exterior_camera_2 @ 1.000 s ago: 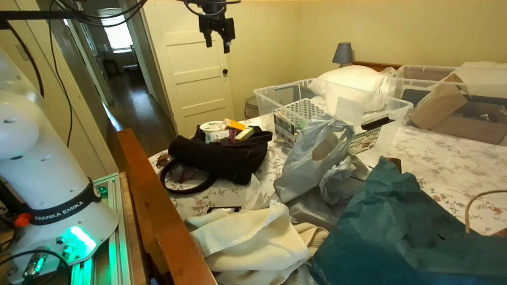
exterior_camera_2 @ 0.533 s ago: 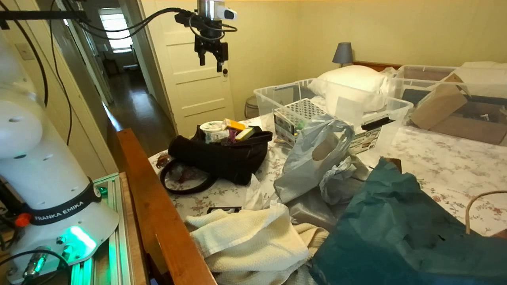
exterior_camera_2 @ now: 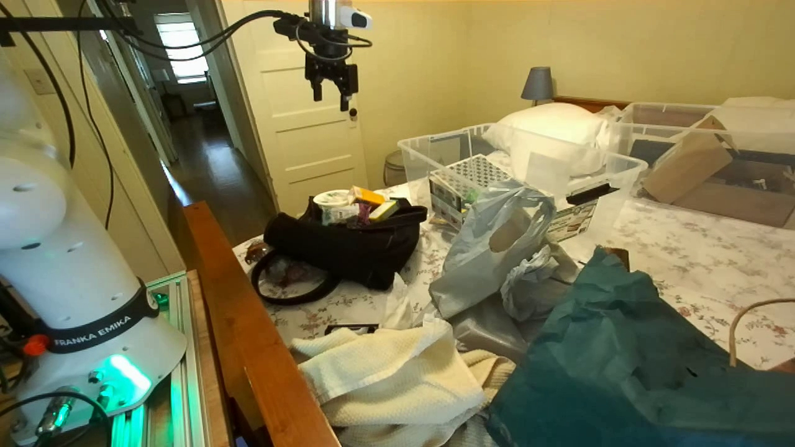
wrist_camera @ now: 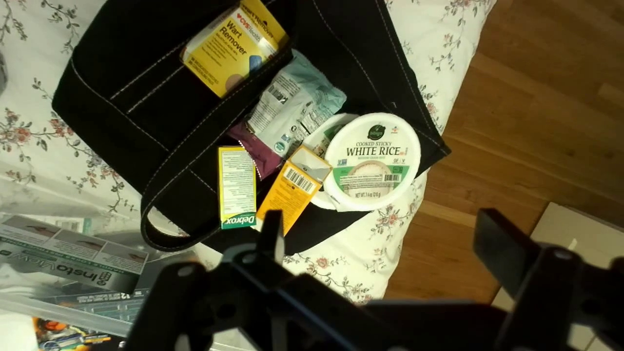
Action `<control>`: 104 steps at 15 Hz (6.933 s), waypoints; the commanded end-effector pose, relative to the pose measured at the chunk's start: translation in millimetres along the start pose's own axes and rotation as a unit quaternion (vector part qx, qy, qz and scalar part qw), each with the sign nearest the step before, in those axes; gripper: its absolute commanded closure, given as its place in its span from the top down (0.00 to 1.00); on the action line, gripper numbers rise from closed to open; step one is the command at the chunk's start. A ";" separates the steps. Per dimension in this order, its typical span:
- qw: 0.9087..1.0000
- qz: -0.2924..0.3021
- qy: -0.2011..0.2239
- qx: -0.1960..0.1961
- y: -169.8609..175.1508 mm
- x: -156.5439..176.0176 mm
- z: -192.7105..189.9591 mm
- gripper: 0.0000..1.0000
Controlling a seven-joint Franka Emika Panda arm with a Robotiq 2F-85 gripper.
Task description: Put the white and orange box in the clear container at the front.
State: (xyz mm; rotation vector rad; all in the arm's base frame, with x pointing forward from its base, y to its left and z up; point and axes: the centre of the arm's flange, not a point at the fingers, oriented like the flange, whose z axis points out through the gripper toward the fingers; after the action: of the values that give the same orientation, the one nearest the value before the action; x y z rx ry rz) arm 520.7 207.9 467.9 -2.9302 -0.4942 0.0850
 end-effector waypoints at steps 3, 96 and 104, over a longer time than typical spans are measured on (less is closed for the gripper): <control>0.998 -0.042 0.032 0.014 -15.5 28.3 15.9 1.00; 0.973 0.146 -0.059 -0.170 -13.5 79.5 217.3 0.41; 0.966 0.170 -0.016 -0.192 -23.3 42.9 167.1 0.41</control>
State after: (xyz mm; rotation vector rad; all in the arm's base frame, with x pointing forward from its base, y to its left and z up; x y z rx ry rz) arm 568.3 279.2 284.7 -3.3283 -0.0491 0.1681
